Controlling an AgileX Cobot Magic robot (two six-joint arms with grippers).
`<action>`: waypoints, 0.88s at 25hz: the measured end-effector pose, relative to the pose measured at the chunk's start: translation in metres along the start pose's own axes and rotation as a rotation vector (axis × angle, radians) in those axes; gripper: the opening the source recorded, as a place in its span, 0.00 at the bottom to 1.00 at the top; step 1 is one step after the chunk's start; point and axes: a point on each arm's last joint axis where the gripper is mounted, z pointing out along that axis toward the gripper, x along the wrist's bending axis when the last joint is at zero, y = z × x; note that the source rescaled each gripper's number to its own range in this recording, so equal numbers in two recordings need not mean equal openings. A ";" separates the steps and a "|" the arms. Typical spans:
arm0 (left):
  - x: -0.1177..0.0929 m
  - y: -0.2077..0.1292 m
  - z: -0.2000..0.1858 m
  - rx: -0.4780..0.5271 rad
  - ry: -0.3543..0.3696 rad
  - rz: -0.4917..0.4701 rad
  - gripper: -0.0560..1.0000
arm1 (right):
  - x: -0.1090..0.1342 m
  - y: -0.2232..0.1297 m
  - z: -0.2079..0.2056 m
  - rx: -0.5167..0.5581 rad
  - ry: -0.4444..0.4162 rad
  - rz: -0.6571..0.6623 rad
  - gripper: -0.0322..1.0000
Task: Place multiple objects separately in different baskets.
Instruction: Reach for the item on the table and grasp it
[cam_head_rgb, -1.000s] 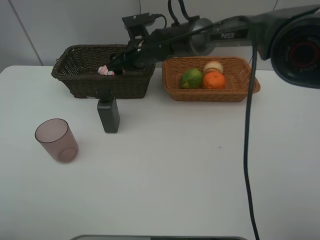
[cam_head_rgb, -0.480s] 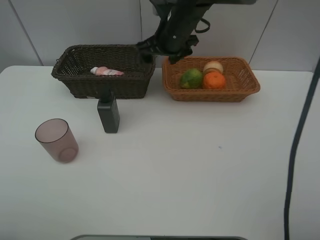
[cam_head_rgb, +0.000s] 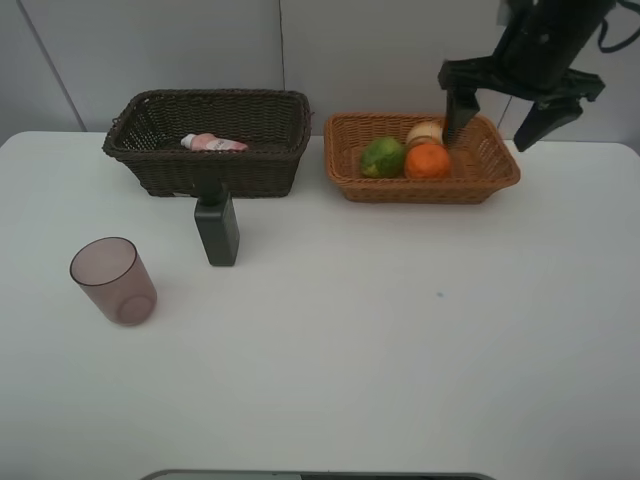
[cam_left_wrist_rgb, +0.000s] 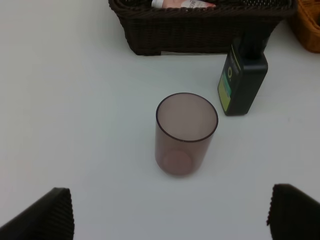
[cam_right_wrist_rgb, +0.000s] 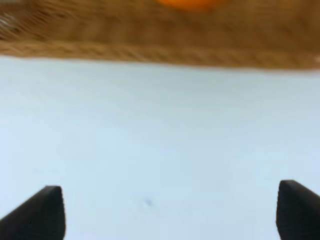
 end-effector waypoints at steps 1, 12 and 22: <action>0.000 0.000 0.000 0.000 0.000 0.000 1.00 | -0.011 -0.009 -0.007 -0.018 -0.002 0.026 0.83; 0.000 0.000 0.000 0.000 0.000 0.000 1.00 | -0.060 -0.140 -0.104 -0.341 -0.016 0.129 0.83; 0.000 0.000 0.000 0.000 0.000 0.000 1.00 | -0.063 -0.263 -0.158 -0.728 -0.074 0.084 0.83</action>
